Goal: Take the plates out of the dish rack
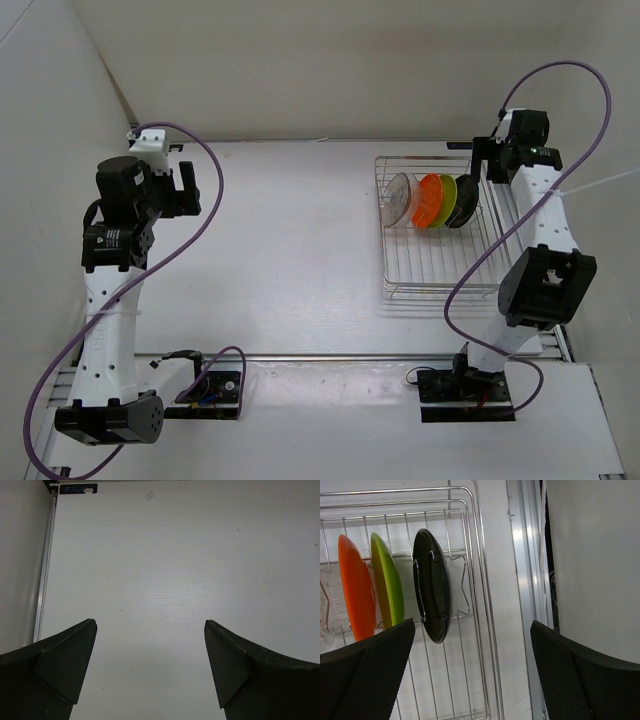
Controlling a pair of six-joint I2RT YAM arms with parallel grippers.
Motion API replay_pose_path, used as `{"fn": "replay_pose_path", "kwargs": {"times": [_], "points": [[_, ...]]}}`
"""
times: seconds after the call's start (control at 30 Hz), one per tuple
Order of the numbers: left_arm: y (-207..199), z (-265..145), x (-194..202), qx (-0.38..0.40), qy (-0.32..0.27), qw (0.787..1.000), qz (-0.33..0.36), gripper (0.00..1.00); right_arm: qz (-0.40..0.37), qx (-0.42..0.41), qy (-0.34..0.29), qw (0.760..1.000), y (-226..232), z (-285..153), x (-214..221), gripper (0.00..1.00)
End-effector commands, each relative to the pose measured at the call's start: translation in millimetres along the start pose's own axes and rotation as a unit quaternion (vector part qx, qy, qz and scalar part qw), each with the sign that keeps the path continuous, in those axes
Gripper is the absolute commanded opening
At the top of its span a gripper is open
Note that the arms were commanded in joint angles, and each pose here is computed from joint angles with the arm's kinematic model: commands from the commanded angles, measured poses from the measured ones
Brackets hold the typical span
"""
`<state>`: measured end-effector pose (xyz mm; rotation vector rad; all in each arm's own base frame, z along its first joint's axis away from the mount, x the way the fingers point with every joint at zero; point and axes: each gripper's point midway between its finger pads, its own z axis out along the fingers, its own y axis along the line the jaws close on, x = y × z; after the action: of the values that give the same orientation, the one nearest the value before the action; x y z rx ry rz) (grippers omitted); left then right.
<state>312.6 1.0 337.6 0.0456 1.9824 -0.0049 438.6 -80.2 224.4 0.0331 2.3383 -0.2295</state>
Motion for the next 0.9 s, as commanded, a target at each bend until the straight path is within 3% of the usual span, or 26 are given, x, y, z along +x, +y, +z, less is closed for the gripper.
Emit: {"fn": "replay_pose_path", "kwargs": {"times": [0.0,0.13,0.2,0.3,0.57,0.87], "points": [[3,0,0,-0.008,-0.003,1.000,0.003,1.00,-0.002,-0.010,-0.048,0.999,-1,-1,-35,0.98],[5,2,4,-0.013,0.003,1.000,0.008,1.00,0.009,-0.022,-0.040,0.999,5,11,-35,0.92],[5,4,8,-0.012,0.007,1.000,0.008,1.00,0.008,-0.029,-0.033,0.999,8,18,-31,0.82],[5,4,8,-0.012,0.007,1.000,0.012,1.00,0.008,-0.036,-0.016,0.999,12,29,-21,0.74],[11,2,8,-0.026,0.004,0.999,0.022,1.00,0.006,-0.048,0.034,0.998,21,54,14,0.73],[15,2,14,-0.036,0.009,0.999,0.027,1.00,-0.018,-0.028,0.061,0.998,26,71,28,0.61]]}}
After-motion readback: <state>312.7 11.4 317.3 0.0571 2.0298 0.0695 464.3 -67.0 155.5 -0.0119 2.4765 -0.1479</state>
